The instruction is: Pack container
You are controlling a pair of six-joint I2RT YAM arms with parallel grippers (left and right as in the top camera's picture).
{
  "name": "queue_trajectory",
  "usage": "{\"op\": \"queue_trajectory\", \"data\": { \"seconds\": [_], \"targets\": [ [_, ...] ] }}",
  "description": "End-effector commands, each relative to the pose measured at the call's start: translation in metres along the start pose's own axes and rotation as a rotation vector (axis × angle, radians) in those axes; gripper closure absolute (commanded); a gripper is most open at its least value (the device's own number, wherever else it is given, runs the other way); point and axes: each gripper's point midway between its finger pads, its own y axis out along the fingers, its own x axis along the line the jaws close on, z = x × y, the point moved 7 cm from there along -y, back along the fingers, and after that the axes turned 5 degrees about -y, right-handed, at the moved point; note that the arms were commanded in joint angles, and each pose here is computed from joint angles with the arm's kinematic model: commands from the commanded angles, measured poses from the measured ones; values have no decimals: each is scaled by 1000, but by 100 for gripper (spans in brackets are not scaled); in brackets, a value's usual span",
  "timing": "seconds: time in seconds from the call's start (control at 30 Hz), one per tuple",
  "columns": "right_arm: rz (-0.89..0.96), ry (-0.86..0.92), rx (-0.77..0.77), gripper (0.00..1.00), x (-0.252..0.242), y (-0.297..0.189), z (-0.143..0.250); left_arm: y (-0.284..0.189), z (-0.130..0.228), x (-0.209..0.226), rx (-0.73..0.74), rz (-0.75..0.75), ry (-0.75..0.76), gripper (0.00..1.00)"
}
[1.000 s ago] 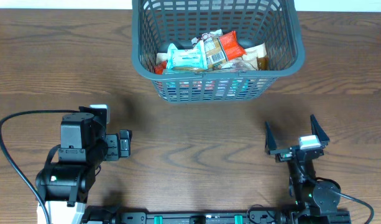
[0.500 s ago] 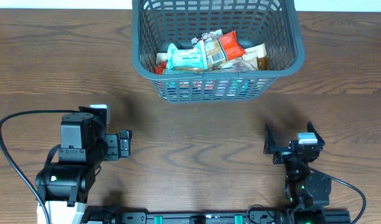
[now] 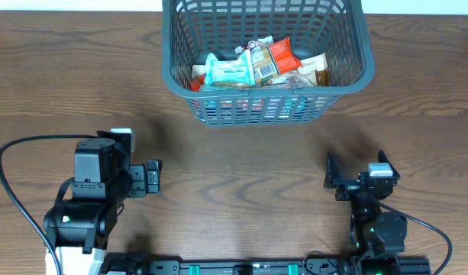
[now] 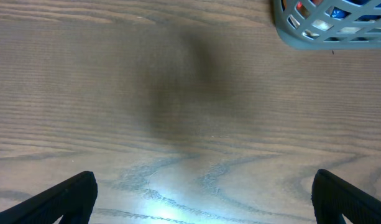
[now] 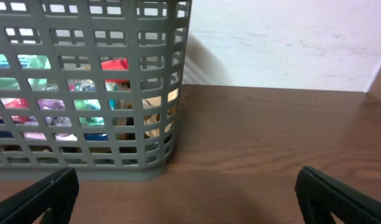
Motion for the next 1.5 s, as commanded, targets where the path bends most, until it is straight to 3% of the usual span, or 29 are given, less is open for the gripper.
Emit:
{"op": "queue_trajectory", "data": {
  "seconds": [0.0,1.1,1.3,1.47],
  "targets": [
    [24,43,1,1,-2,0,1,0,0,-1,2,3,-4,1],
    [24,43,1,1,-3,0,1,0,0,-1,0,3,-4,1],
    [24,43,1,1,-3,0,1,-16,-1,3,-84,-22,40,1],
    [24,43,1,1,-3,0,1,-31,0,7,-258,-44,49,1]
  ]
}}
